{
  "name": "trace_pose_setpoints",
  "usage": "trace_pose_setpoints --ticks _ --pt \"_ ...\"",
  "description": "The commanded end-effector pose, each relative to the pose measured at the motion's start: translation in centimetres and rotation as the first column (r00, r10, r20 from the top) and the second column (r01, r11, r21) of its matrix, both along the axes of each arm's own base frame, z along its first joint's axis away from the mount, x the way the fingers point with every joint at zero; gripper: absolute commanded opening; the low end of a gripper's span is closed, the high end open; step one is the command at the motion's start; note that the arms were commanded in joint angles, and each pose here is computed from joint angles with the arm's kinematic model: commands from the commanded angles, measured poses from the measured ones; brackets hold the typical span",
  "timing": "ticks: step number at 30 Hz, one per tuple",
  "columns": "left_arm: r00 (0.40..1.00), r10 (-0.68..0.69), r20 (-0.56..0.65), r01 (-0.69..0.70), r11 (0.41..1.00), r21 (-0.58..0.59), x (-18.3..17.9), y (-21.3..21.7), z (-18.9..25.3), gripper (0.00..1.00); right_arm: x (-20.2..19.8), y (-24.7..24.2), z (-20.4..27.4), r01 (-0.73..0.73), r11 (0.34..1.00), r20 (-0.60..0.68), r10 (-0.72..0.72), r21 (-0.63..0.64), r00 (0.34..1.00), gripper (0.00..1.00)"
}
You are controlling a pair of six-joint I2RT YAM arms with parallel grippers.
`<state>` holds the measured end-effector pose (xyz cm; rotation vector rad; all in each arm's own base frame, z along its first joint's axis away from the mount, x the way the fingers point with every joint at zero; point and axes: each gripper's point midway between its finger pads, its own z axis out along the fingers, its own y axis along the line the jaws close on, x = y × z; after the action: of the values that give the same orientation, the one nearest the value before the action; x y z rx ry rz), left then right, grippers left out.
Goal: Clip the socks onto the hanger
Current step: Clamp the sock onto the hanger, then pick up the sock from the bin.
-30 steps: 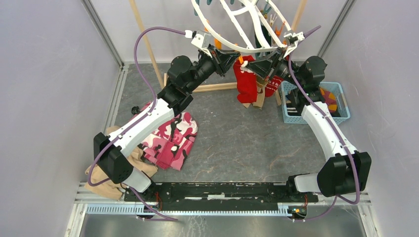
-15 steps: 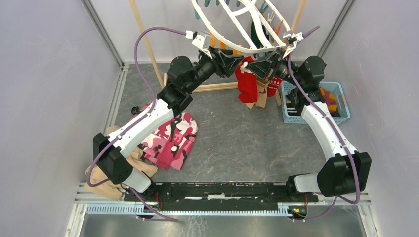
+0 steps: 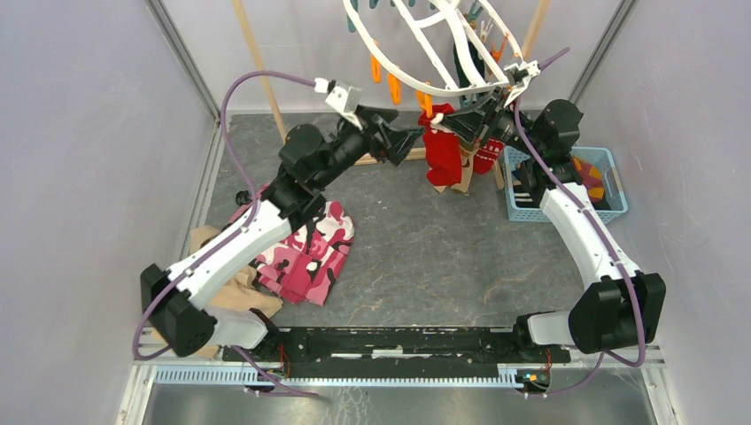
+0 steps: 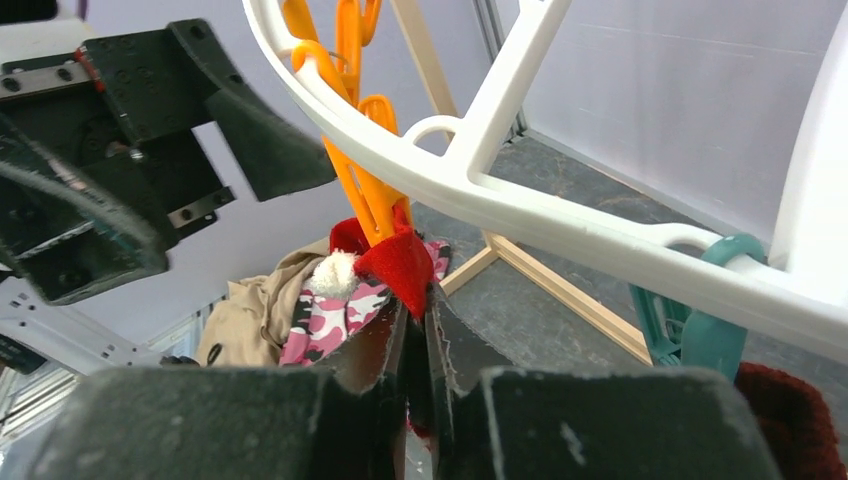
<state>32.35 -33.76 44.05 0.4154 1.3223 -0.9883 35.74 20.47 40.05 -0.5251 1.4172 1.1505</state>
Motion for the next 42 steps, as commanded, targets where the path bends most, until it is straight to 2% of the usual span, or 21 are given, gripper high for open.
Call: trace_pose_setpoints --ticks 1,2,7,10,13,18,23,27,30,34,40,42 --pt "0.999 -0.032 0.036 0.032 0.999 -0.001 -3.6 2.2 -0.2 0.89 -0.7 -0.6 2.7 0.047 0.998 0.133 -0.041 -0.040 0.990 0.14" --pt "0.998 -0.033 0.044 0.033 0.999 -0.001 -4.2 2.7 -0.2 0.90 -0.7 -0.7 2.6 0.056 0.997 0.144 -0.048 -0.052 0.988 0.15" --pt "1.000 -0.024 0.009 0.023 0.998 0.062 -6.3 4.8 -6.4 0.98 -0.7 -1.0 2.1 0.086 0.992 0.182 -0.068 -0.092 0.981 0.19" --pt "1.000 0.014 -0.015 -0.012 0.993 0.114 -6.5 5.9 -10.3 0.99 -0.7 -1.2 1.4 0.094 0.989 0.195 -0.070 -0.118 0.978 0.23" --pt "0.998 0.056 0.004 -0.056 0.984 0.167 -6.4 6.9 -12.4 0.99 -0.9 -1.1 0.7 0.090 0.987 0.203 -0.061 -0.136 0.977 0.24" --pt "0.989 0.125 0.076 -0.141 0.950 0.279 -5.1 8.1 -12.6 0.98 -1.8 -1.5 -0.8 0.093 0.971 0.258 -0.034 -0.220 0.966 0.30" --pt "0.988 0.138 0.074 -0.156 0.906 0.394 -4.8 8.7 -13.1 0.98 -4.4 -3.0 -2.9 0.104 0.916 0.393 0.062 -0.387 0.918 0.46" --pt "0.994 0.090 0.068 -0.111 0.876 0.470 -5.9 9.0 -13.6 1.00 -5.6 -5.9 -4.9 0.150 0.878 0.432 0.069 -0.454 0.899 0.57" --pt "0.992 0.108 0.057 -0.122 0.830 0.544 -6.2 10.3 -14.9 1.00 -5.6 -9.1 -6.9 0.199 0.854 0.410 0.018 -0.481 0.912 0.65" --pt "0.986 0.152 0.061 -0.160 0.814 0.559 -6.9 12.0 -16.4 1.00 -4.7 -13.6 -9.6 0.286 0.793 0.363 -0.088 -0.538 0.928 0.73" --pt "0.987 0.153 0.050 -0.154 0.804 0.574 -7.8 12.9 -17.7 1.00 -2.0 -20.8 -12.9 0.396 0.732 0.231 -0.322 -0.554 0.918 0.76" --pt "0.987 0.152 0.045 -0.150 0.801 0.580 -7.9 12.9 -17.9 1.00 -0.8 -22.6 -14.0 0.438 0.684 0.204 -0.399 -0.584 0.894 0.76"
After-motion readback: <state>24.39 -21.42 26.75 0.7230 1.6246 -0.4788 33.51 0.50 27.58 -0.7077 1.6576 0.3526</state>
